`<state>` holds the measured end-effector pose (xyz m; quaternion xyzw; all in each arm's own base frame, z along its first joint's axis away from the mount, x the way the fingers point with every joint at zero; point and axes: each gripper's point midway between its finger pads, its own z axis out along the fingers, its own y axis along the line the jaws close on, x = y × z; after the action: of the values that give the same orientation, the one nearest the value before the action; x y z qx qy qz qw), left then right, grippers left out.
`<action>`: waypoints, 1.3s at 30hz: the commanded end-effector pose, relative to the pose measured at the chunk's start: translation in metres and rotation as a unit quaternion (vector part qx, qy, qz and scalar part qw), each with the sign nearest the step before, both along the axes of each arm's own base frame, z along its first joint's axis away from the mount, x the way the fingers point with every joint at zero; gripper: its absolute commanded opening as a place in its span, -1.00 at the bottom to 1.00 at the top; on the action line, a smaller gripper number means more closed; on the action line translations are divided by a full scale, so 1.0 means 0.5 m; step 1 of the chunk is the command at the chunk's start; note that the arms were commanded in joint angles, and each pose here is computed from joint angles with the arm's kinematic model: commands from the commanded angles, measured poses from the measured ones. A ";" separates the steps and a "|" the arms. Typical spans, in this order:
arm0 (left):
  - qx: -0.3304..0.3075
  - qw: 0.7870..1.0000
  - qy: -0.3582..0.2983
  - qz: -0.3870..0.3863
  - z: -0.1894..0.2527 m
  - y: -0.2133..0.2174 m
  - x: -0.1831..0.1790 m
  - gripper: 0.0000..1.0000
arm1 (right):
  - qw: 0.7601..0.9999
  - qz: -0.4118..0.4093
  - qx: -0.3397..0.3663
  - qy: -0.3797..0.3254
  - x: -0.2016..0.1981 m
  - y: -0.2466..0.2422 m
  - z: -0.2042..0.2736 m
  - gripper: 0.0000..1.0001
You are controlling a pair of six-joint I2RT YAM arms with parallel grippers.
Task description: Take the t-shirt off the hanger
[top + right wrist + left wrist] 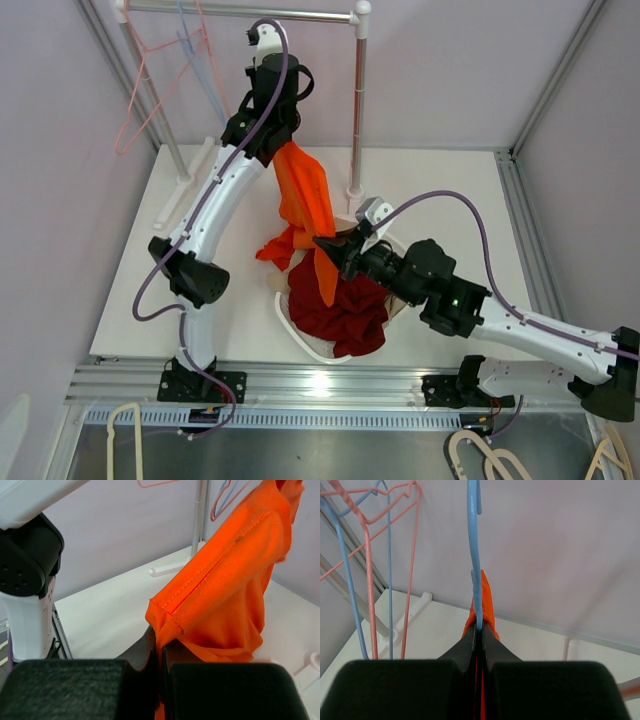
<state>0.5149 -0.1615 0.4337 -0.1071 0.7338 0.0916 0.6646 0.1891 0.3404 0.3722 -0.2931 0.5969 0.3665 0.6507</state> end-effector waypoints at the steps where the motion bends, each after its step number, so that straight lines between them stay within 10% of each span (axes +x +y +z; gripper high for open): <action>1: -0.035 0.995 -0.093 0.009 0.135 0.045 -0.015 -0.99 | 0.999 0.030 0.031 0.016 -0.057 -0.015 0.014 -1.00; 19: -0.052 0.993 -0.109 -0.020 0.178 0.036 -0.050 -0.99 | 0.985 0.138 -0.044 0.098 -0.101 0.221 -0.131 -1.00; 28: -0.090 0.985 -0.131 -0.070 0.271 0.041 -0.177 -0.98 | 0.983 0.070 -0.063 0.159 0.017 0.198 -0.251 -1.00; 39: -0.135 0.971 0.006 -0.196 0.167 0.016 -0.395 -0.99 | 0.992 0.000 -0.033 0.121 0.195 0.108 -0.165 -1.00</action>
<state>0.3524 -0.1421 0.5314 -0.0713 0.7243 -0.0825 0.6808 0.2692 0.3969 0.2468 -0.2735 0.7142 0.3636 0.5318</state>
